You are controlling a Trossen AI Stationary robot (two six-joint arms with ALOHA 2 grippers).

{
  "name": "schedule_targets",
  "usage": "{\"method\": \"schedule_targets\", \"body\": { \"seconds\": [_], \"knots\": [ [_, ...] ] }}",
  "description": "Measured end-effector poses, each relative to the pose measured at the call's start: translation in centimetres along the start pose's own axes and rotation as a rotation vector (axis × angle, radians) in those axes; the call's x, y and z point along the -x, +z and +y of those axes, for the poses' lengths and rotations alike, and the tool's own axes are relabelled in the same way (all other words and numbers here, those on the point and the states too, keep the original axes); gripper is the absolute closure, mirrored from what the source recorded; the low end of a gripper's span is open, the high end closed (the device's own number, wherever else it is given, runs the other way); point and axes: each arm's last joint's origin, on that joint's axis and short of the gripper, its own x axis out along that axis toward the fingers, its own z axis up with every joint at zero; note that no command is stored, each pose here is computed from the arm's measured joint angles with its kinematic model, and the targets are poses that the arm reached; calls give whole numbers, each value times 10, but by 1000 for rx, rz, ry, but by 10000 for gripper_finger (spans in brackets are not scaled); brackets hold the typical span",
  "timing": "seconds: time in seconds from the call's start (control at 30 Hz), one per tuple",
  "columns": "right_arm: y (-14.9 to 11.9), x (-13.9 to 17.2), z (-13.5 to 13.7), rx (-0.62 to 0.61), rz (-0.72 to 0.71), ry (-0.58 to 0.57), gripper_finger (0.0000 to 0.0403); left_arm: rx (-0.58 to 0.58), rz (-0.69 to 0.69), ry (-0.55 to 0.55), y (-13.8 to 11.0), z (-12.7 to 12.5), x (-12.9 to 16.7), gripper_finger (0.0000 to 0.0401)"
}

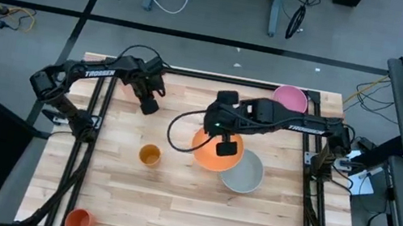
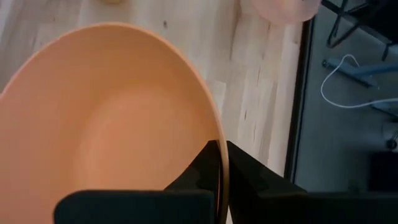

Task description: Nest bowls inside each other

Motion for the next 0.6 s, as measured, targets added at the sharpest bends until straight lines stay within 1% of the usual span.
{"method": "schedule_targets", "body": {
  "seconds": [0.17,0.3,0.47,0.6],
  "knots": [
    [-9,24,4,-45,-16,10,403,-104,-46,-7,13,-27,19,401],
    [-20,44,13,-93,-2,30,403,-189,-67,-12,19,-51,28,401],
    [-34,66,30,-159,47,55,403,-266,-108,-39,24,-86,39,401],
    [-38,74,45,-161,62,32,403,-370,-159,-67,26,-117,53,401]
  ]
}}
